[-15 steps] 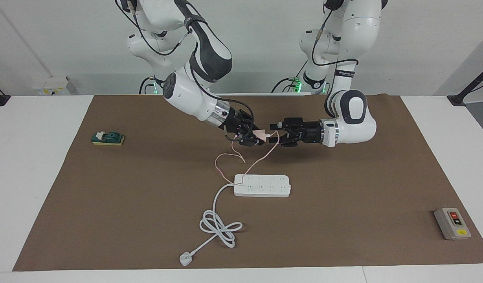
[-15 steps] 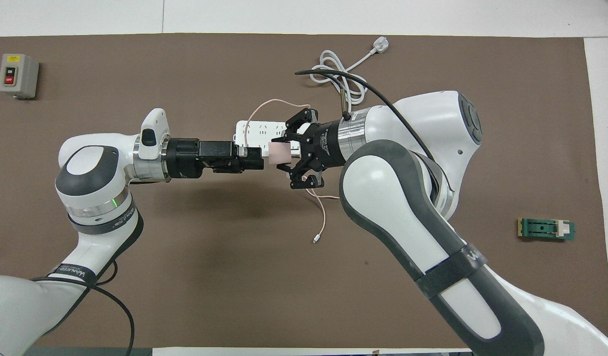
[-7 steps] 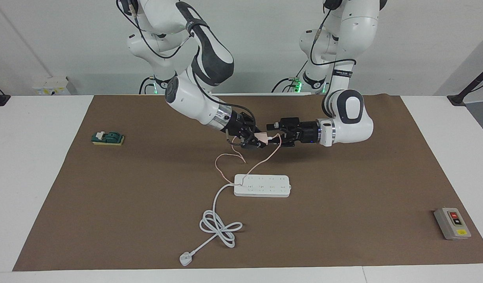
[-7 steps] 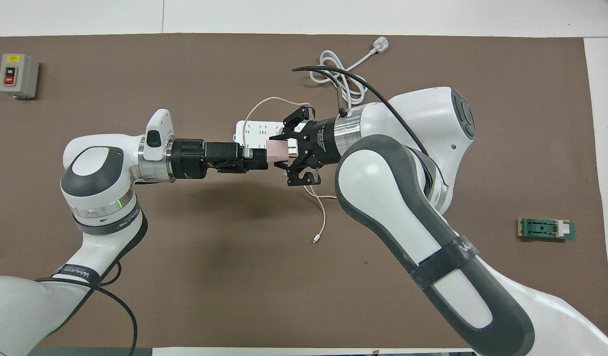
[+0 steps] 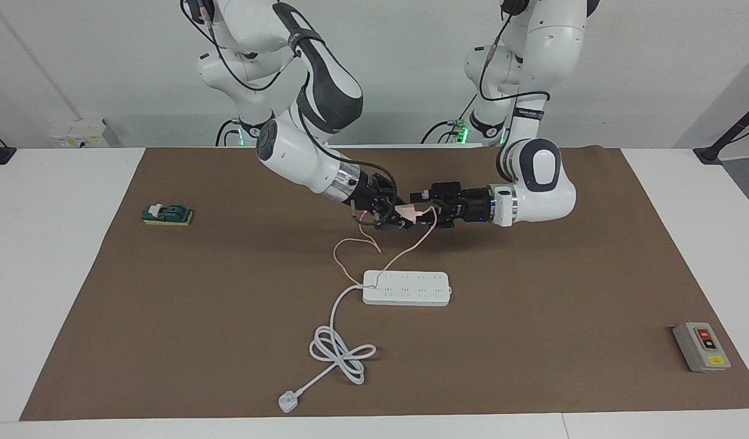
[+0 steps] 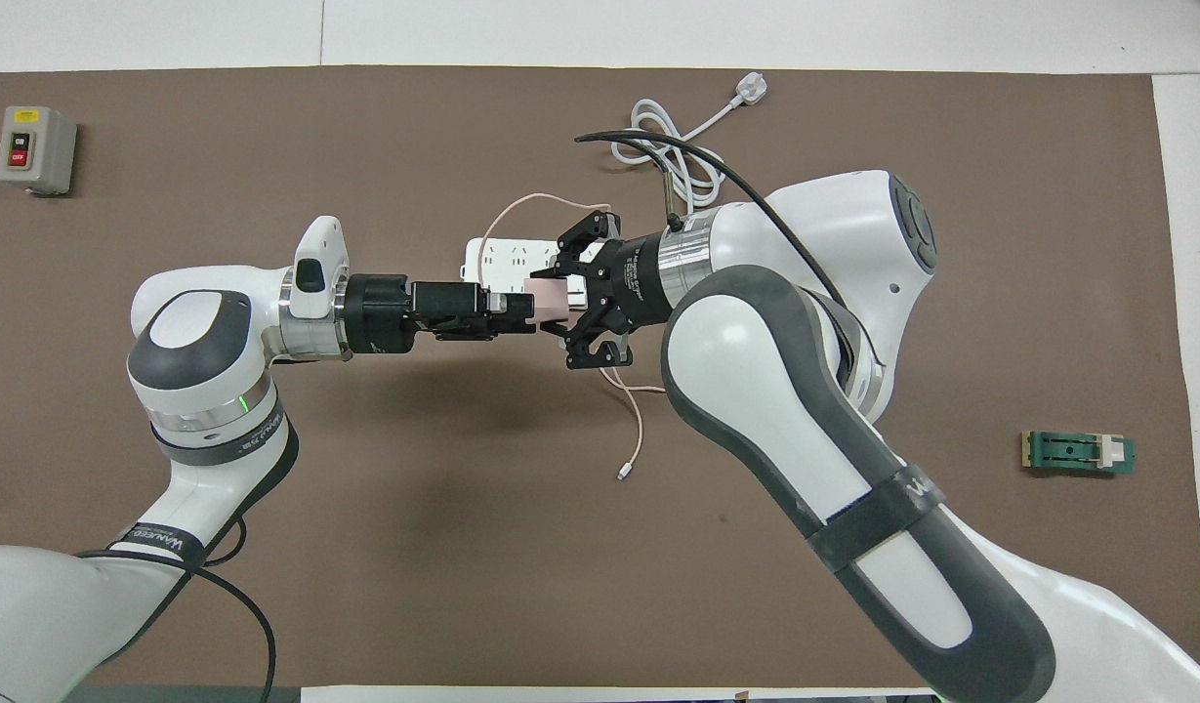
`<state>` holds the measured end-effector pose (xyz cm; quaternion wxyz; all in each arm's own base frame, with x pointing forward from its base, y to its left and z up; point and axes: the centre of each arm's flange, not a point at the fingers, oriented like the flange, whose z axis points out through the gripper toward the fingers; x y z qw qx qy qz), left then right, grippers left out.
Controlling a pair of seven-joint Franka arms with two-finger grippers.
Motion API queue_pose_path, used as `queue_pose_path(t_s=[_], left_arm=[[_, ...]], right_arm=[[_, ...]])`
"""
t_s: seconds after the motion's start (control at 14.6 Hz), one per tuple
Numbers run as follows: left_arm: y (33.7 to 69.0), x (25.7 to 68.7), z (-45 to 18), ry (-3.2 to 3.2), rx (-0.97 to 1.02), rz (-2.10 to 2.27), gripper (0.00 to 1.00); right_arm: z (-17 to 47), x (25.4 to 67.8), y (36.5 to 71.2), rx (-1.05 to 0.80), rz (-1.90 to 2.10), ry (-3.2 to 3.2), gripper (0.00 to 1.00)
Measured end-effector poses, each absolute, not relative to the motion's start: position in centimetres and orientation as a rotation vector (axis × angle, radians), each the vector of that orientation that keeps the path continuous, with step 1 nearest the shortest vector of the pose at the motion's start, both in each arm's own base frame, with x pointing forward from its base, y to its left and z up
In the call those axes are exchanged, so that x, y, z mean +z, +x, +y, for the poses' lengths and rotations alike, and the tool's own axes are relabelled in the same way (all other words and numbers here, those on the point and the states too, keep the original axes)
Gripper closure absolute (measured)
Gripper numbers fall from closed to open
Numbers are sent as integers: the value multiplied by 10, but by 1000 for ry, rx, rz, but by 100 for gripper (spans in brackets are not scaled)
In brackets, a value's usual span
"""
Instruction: Plug charger into power strip
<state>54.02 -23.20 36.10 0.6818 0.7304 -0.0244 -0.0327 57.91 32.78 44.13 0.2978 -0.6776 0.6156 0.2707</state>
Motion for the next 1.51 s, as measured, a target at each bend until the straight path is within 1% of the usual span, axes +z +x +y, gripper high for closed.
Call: queue_pose_path(t_s=[0.07, 0.21, 0.27, 0.34, 0.41, 0.68, 0.75, 0.89, 1.03, 1.3, 1.51], left_arm=[[540, 361, -235, 1640, -68, -58, 18], [539, 361, -239, 1644, -56, -71, 39], [539, 362, -241, 1643, -50, -80, 55], [539, 360, -240, 1647, -40, -84, 65], [539, 361, -240, 1646, -37, -86, 69], [539, 361, -240, 1646, -27, -96, 69], [539, 360, -240, 1646, -19, -105, 69], [539, 361, -240, 1645, -9, -115, 69], [540, 361, -240, 1644, -6, -118, 69], [552, 362, -228, 1699, 65, -77, 69], [565, 371, -214, 1763, 156, -37, 69]], right_arm=[[328, 441, 579, 719, 1636, -1801, 49], [328, 441, 579, 720, 1636, -1801, 49], [328, 441, 579, 720, 1636, -1801, 49], [328, 443, 580, 718, 1634, -1799, 49], [327, 443, 580, 718, 1634, -1799, 49], [327, 443, 580, 718, 1634, -1799, 49], [327, 443, 580, 724, 1647, -1789, 44], [326, 444, 581, 738, 1684, -1760, 20], [317, 445, 586, 742, 1716, -1731, 0], [274, 453, 606, 767, 1750, -1701, 0], [247, 468, 611, 689, 1753, -1780, 0]])
